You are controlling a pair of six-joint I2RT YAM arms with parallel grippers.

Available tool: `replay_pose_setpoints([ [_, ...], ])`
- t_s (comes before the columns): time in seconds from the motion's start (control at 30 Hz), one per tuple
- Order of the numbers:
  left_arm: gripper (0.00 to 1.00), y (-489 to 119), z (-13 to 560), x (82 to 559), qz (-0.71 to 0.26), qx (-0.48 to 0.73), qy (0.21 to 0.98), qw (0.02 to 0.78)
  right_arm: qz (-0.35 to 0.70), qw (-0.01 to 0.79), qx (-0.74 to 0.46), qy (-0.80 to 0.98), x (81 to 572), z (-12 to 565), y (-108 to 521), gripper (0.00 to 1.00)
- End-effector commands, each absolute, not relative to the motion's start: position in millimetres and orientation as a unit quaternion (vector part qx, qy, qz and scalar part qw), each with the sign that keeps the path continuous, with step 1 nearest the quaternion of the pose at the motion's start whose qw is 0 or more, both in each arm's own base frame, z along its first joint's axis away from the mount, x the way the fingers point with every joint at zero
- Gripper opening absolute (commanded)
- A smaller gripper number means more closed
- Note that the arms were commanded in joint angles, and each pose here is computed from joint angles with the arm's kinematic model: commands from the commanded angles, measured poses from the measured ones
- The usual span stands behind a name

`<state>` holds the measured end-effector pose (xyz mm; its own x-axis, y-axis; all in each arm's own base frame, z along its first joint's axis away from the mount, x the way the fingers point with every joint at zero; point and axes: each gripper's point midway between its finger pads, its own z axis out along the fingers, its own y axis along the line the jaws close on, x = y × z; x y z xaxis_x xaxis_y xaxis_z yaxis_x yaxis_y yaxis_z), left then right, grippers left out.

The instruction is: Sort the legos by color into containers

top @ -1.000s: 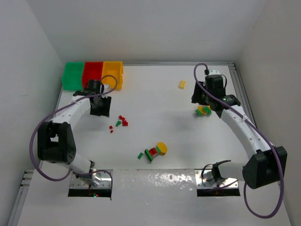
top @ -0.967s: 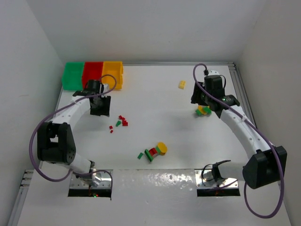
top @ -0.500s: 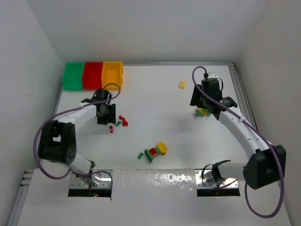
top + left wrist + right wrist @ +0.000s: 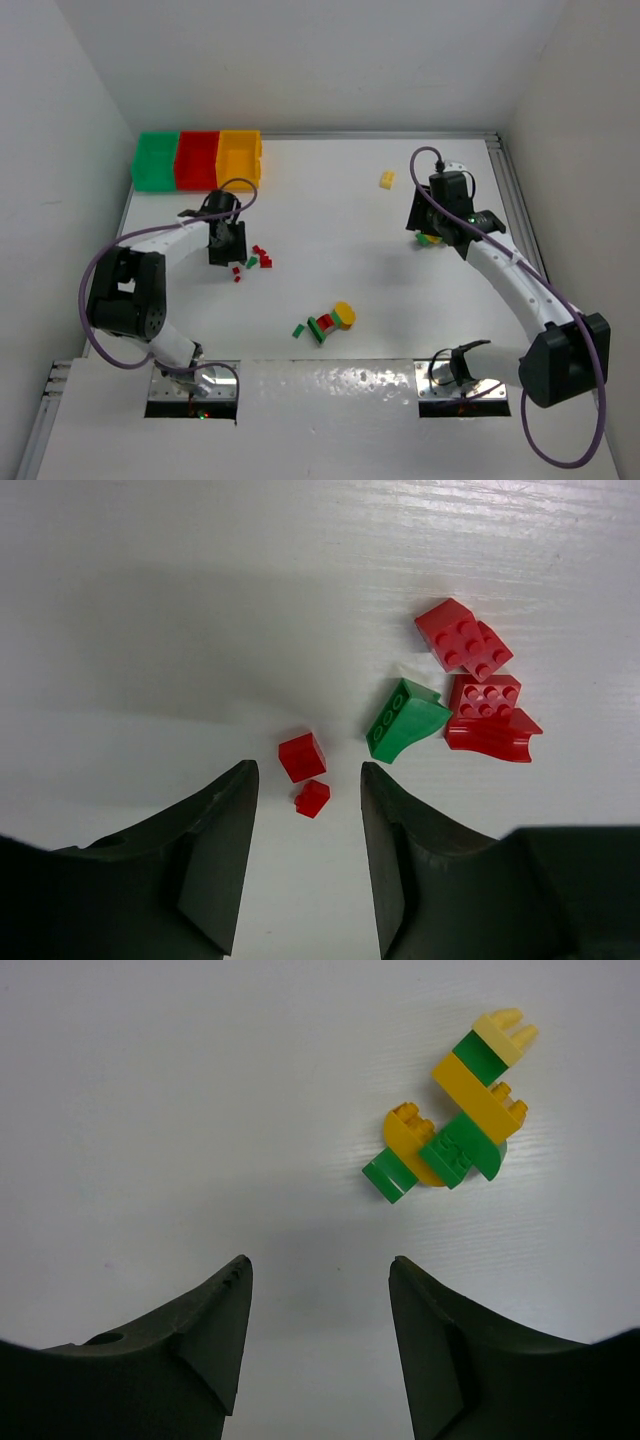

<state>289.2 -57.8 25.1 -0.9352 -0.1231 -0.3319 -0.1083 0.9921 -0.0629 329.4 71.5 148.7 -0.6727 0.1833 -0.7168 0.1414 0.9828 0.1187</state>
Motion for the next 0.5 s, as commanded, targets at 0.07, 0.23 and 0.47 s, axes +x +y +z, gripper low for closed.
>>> replay_pose_setpoints([
  [0.07, 0.40, -59, 16, 295, -0.013, -0.066, 0.982, 0.174, 0.032, 0.419, 0.094, 0.902, 334, 161, 73, 0.57],
  [0.23, 0.35, -54, 8, 295, 0.003, -0.072, 0.984, 0.162, 0.029, 0.422, 0.091, 0.902, 334, 163, 72, 0.57],
  [0.47, 0.28, -50, -2, 290, 0.017, -0.076, 0.986, 0.149, 0.018, 0.423, 0.095, 0.901, 330, 160, 66, 0.57],
])
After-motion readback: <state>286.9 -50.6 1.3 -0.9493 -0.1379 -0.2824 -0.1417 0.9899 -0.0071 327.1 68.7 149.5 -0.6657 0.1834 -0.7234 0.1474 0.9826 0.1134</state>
